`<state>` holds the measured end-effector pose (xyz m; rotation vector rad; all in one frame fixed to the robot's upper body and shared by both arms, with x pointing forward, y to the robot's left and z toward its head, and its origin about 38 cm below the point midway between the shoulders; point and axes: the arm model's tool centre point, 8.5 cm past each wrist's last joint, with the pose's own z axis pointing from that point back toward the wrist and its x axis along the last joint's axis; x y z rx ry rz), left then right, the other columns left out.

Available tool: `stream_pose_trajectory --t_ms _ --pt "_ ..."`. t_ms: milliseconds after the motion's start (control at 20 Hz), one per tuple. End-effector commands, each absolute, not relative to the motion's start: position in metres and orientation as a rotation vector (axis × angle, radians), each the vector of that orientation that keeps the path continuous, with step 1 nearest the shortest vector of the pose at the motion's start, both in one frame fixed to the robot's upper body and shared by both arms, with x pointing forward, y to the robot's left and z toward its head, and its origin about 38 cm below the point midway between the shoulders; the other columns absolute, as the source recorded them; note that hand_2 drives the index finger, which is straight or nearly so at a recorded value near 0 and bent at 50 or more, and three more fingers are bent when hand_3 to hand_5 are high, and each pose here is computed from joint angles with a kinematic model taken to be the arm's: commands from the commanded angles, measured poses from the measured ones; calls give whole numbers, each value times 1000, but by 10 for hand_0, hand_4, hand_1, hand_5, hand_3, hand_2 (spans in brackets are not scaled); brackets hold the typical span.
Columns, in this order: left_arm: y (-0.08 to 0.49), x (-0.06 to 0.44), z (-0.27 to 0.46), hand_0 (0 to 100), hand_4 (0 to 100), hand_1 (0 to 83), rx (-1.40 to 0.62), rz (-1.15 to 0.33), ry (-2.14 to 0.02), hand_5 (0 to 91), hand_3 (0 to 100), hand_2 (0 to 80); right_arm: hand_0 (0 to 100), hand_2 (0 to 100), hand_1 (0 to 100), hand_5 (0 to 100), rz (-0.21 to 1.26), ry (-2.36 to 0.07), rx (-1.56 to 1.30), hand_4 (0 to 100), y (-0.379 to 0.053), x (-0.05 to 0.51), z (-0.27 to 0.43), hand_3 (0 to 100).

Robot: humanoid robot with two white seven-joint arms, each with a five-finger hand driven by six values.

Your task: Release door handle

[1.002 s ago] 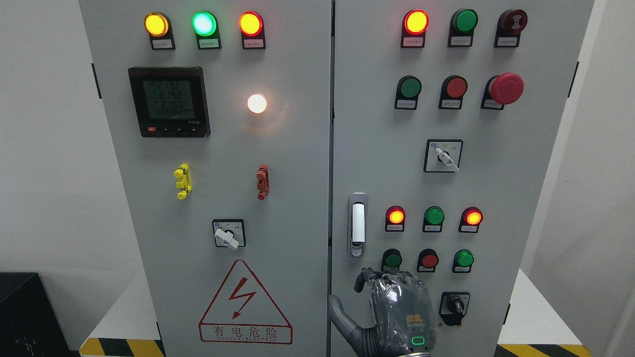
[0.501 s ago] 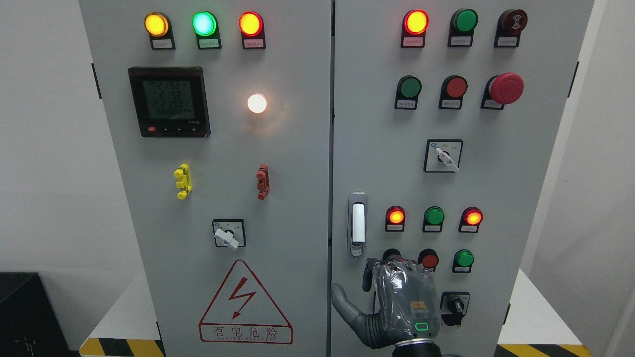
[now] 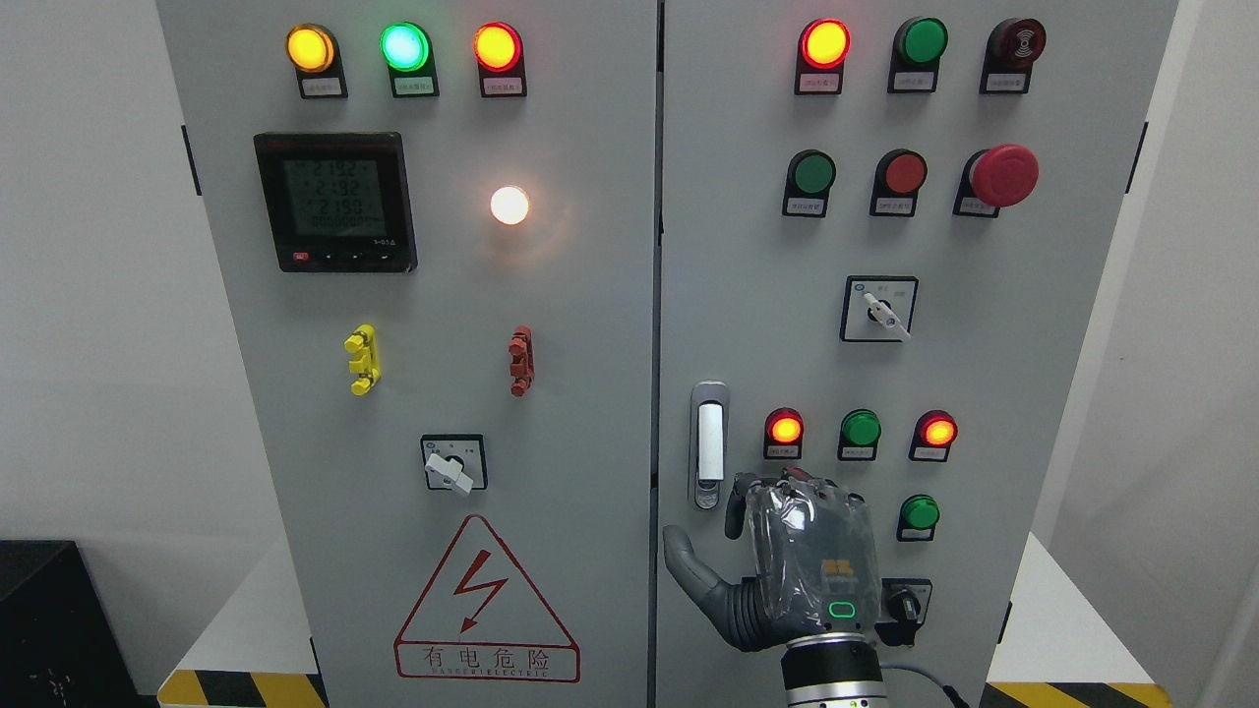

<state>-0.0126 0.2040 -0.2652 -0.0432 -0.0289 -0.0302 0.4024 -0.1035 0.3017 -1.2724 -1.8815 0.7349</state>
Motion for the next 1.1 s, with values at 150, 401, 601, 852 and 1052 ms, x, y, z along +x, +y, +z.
stream_pose_trajectory --t_ms 150,401,601,852,1052 --pt "204 -13 -265 0 8 0 -44 -30 -27 0 105 44 175 740 420 668 722 -1896 -1287 753 -104 409 313 982" --pt "204 -13 -265 0 7 0 -44 -30 -29 0 105 44 174 740 426 668 724 -1889 -1294 754 -103 414 315 981" --pt "204 -13 -265 0 7 0 -44 -30 -29 0 105 44 176 739 428 668 722 -1889 -1296 754 -104 416 316 981" --pt "204 -13 -265 0 7 0 -44 -30 -27 0 105 44 175 735 428 668 716 -1880 -1299 754 -107 419 316 980" --pt "204 -13 -265 0 7 0 -44 -30 -27 0 105 44 174 732 431 668 720 -1876 -1297 754 -107 420 315 980"
